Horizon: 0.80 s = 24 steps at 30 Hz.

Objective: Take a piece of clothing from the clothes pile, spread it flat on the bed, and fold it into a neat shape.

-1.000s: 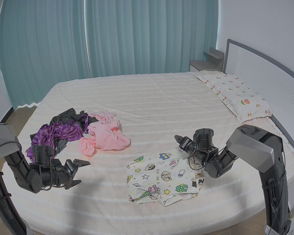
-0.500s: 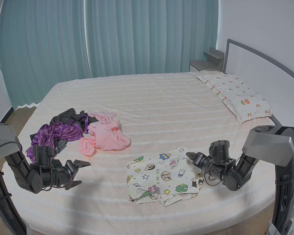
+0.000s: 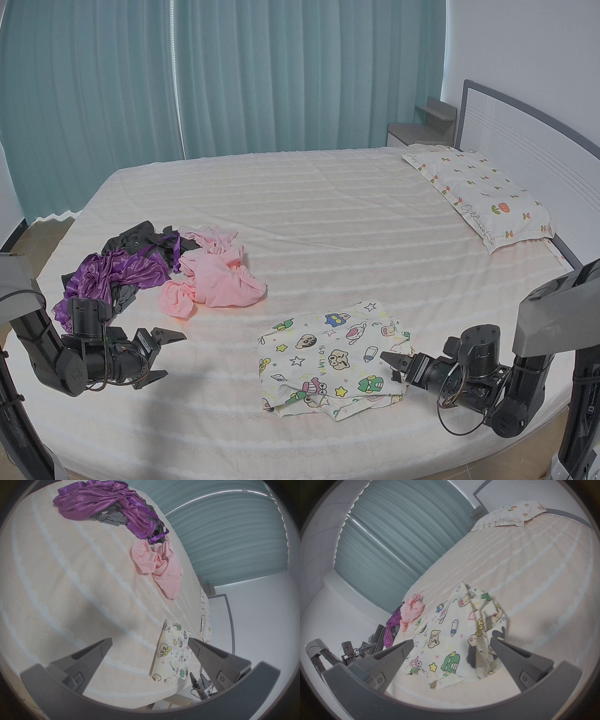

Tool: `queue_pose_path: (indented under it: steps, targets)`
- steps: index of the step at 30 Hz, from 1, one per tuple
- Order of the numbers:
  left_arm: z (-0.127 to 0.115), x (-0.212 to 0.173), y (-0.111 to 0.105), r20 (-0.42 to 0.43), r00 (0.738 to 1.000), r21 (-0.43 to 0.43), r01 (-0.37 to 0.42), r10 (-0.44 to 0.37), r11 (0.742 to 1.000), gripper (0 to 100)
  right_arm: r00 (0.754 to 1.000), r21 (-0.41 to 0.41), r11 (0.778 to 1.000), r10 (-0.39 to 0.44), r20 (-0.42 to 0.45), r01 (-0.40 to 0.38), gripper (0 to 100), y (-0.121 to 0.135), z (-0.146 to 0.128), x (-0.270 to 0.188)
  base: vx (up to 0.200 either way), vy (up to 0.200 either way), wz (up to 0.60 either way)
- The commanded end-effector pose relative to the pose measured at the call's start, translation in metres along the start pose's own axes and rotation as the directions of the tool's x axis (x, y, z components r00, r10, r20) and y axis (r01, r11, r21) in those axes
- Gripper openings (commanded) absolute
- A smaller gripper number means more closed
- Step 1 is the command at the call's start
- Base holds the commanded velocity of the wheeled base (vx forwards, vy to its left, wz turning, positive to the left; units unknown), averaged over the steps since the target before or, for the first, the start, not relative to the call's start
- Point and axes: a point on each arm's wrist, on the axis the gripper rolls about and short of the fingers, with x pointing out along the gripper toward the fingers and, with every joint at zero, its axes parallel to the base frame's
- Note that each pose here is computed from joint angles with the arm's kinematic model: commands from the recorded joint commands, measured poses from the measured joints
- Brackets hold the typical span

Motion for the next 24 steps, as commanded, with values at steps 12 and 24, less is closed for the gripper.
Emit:
queue_pose_path:
  steps: [12, 24]
  targets:
    - [-0.0004, 0.0004, -0.0008, 0.000, 1.000, 0.003, 0.000, 0.000, 1.000, 100, 0.996, -0.026, 1.000, -0.008, -0.086, 0.006, 100, -0.0076, -0.0235, 0.0104, 0.000, 0.000, 0.00]
    - [-0.0001, 0.0002, -0.0005, 0.002, 1.000, 0.000, -0.001, 0.001, 1.000, 100, 0.990, -0.078, 0.996, 0.036, -0.139, -0.047, 0, -0.0096, -0.0244, 0.0108, 0.000, 0.000, 0.00]
